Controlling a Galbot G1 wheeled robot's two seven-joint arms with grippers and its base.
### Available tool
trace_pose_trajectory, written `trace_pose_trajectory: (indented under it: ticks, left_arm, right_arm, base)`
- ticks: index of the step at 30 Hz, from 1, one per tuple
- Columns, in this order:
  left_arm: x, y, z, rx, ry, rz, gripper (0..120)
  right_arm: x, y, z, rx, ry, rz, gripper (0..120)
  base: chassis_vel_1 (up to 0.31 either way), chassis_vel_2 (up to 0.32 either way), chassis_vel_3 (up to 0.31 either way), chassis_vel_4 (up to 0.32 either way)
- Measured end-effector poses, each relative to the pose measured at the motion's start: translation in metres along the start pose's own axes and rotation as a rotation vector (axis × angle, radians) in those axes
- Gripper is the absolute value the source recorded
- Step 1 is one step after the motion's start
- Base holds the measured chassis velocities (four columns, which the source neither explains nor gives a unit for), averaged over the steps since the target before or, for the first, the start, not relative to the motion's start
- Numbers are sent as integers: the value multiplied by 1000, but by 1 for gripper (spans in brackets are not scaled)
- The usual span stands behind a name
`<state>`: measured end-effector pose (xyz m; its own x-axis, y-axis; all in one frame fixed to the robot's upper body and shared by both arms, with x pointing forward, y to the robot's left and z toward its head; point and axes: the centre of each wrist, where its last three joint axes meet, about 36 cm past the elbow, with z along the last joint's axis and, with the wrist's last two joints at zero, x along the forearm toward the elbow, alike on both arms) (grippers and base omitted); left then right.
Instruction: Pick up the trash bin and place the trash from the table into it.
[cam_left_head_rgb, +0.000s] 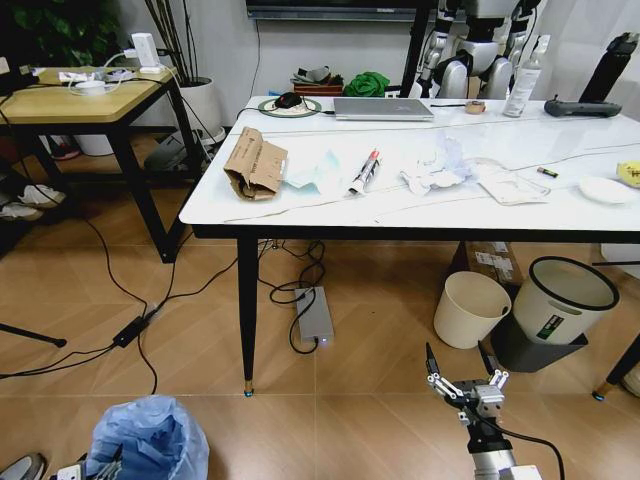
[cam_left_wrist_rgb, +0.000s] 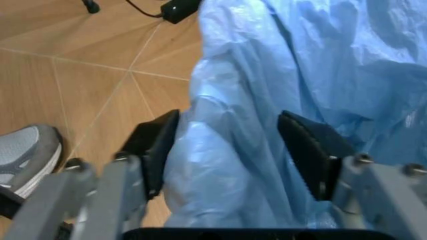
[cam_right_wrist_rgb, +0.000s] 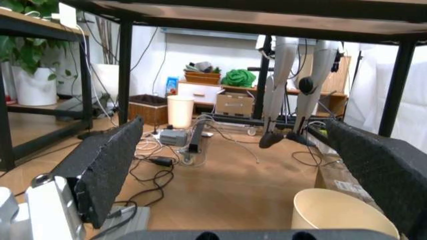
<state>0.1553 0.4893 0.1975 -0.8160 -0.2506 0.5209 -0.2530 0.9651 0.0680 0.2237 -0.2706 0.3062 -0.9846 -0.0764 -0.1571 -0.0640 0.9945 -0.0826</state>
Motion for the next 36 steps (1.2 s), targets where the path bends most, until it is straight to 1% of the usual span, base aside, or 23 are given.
trace_pose_trajectory:
  ticks: [1, 2, 3, 6, 8, 9, 12, 15, 16, 17, 23, 29, 33, 36]
  left_arm:
    - [0, 0, 0, 0, 1, 1, 53]
    - [0, 0, 0, 0, 1, 1, 53]
    - [-1, 0, 0, 1, 2, 1, 51]
    - [-2, 0, 1, 2, 2, 1, 36]
    - [-2, 0, 1, 2, 2, 2, 30]
    - [-2, 0, 1, 2, 2, 2, 30]
    - [-2, 0, 0, 3, 0, 11, 15]
    - [-2, -2, -1, 3, -6, 24, 4]
    - [-2, -2, -1, 3, -6, 24, 4]
    - [-2, -3, -2, 3, -8, 28, 0]
    - [0, -8, -4, -2, -33, 47, 0]
    - [4, -15, -8, -3, -97, 78, 0]
    - [7, -22, -17, 5, -131, 125, 0]
    - [16, -33, -29, 15, -159, 178, 0]
  right_arm:
    - [0, 0, 0, 1, 1, 0, 100]
    - [0, 0, 0, 1, 1, 0, 100]
    - [0, 0, 0, 1, 2, 0, 100]
    - [-1, 0, 0, 2, 4, -1, 100]
    - [-1, 0, 0, 2, 4, 0, 100]
    - [-1, 0, 0, 2, 4, 0, 100]
    - [-2, -1, 0, 4, 5, 2, 100]
    - [-1, -1, 0, 4, 7, 2, 100]
    - [-1, -1, 0, 4, 7, 2, 100]
    - [-2, -1, 1, 4, 8, 1, 100]
    - [-2, -1, 0, 6, 14, -1, 100]
    - [-3, -2, 0, 7, 19, 0, 100]
    - [-3, -2, -1, 9, 22, 1, 100]
    - [-3, -3, -1, 13, 26, 2, 100]
  base:
    - [0, 0, 0, 0]
    - [0, 0, 0, 0]
    - [0, 0, 0, 0]
    - [0, 0, 0, 0]
    - [0, 0, 0, 0]
    - [0, 0, 0, 0]
    - [0, 0, 0, 0]
    - [0, 0, 0, 0]
    - [0, 0, 0, 0]
    - [0, 0, 0, 0]
    - [0, 0, 0, 0]
    - [0, 0, 0, 0]
    - [0, 0, 0, 0]
    - [0, 0, 0, 0]
